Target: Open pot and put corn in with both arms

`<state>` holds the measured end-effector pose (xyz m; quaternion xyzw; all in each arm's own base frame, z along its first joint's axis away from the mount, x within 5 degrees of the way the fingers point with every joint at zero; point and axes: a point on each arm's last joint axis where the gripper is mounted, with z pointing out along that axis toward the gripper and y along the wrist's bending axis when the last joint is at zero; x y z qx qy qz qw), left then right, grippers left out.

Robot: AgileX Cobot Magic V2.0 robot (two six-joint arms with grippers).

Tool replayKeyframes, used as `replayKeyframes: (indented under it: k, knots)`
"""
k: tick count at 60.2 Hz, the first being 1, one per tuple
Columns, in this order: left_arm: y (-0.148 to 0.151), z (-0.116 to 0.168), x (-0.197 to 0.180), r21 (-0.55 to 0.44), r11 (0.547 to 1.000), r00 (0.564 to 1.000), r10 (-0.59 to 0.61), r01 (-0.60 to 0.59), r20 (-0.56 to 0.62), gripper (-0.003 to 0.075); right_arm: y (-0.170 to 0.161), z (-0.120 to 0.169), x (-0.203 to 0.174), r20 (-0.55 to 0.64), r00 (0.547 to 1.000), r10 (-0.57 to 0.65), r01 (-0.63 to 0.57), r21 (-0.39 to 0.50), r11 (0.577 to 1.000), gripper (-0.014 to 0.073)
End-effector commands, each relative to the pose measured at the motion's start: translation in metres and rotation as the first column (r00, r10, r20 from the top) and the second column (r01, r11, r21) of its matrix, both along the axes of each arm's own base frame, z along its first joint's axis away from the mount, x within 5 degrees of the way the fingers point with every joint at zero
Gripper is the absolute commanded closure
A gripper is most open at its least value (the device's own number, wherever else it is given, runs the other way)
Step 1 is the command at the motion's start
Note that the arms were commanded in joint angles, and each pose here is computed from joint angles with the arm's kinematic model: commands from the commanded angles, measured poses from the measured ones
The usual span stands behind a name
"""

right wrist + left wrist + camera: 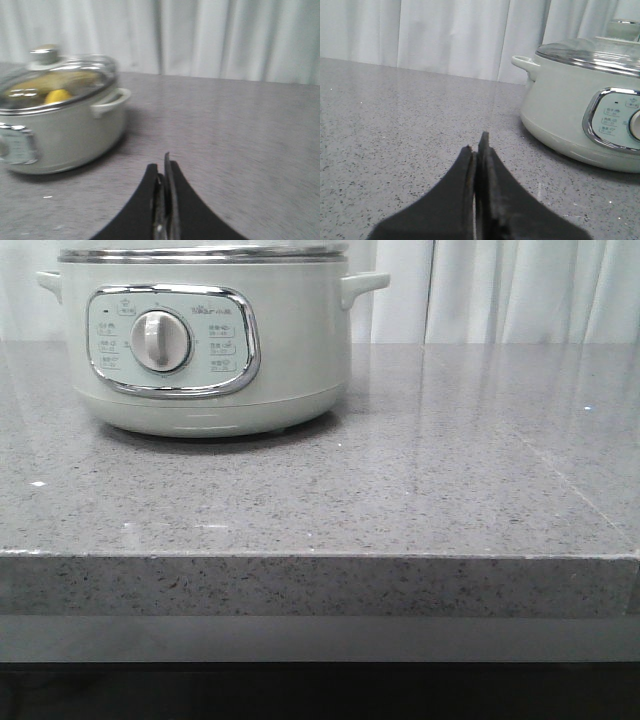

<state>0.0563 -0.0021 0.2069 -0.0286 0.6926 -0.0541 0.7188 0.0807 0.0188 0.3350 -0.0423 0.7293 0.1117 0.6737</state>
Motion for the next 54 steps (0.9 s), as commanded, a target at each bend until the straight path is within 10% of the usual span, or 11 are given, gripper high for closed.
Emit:
replayKeyframes:
  k: [1, 31, 54]
  knots:
    - [0.001, 0.007, -0.002, -0.012, 1.0, 0.995, 0.011, -0.009, 0.098, 0.0741, -0.009, -0.007, -0.008, 0.107, 0.99, -0.092, 0.091, 0.02, 0.996, 0.0661]
    - [0.001, 0.007, -0.002, -0.012, 1.0, 0.995, 0.011, -0.009, 0.098, 0.0741, -0.015, -0.124, -0.027, 0.093, 0.98, -0.176, 0.174, 0.02, 0.984, 0.0661]
    - [0.001, 0.007, -0.002, -0.012, 1.0, 0.995, 0.011, -0.009, 0.098, 0.0741, -0.016, -0.133, -0.026, 0.118, 0.978, -0.17, 0.168, 0.027, 0.985, 0.0661]
